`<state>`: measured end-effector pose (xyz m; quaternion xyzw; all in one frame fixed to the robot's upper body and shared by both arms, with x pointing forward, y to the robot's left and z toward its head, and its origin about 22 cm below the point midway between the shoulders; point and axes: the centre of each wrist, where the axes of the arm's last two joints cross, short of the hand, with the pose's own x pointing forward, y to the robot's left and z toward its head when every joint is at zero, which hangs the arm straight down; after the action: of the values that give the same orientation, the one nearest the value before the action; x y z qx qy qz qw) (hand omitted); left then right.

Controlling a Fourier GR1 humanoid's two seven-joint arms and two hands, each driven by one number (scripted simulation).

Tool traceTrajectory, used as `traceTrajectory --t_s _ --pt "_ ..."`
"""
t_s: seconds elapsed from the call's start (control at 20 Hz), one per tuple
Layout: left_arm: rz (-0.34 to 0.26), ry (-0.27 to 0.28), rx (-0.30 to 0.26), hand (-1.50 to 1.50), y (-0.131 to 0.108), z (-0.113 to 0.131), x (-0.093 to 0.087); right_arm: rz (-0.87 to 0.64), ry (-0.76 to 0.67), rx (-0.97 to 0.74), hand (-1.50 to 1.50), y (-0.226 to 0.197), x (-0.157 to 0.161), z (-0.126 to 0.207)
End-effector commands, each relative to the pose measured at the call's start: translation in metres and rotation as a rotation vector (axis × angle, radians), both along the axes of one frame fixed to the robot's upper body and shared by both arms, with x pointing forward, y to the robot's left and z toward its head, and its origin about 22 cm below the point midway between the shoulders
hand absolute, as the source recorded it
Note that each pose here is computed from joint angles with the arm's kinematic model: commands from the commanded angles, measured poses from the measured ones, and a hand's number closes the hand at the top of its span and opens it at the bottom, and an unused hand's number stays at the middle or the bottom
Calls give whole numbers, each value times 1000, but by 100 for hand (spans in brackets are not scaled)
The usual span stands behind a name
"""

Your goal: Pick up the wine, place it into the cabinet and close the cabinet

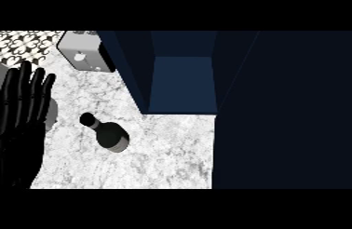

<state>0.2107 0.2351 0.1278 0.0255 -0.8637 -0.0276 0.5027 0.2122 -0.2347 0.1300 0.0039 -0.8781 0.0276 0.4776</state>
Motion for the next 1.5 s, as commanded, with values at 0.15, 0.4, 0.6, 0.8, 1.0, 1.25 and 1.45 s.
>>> traceTrajectory --t_s 0.15,0.4,0.6,0.8,1.0,1.25,1.45 --pt "-12 -73 44 -150 1 8 -7 -56 20 -24 -150 14 -43 1" --pt "-139 131 -140 -150 -11 -4 -7 174 177 45 -150 9 -48 0" --pt "-145 148 -176 -150 -17 21 -22 164 198 46 -150 11 -79 23" --pt "-149 147 -153 -150 -16 48 -13 184 177 48 -150 29 -85 46" --pt "-125 156 -158 -150 -15 66 -24 188 187 71 -150 46 -109 57" --pt "-116 180 -158 -150 -9 74 -49 163 207 58 -150 53 -105 62" --pt "-104 205 -170 -150 -26 73 -47 175 208 49 -150 52 -102 67"
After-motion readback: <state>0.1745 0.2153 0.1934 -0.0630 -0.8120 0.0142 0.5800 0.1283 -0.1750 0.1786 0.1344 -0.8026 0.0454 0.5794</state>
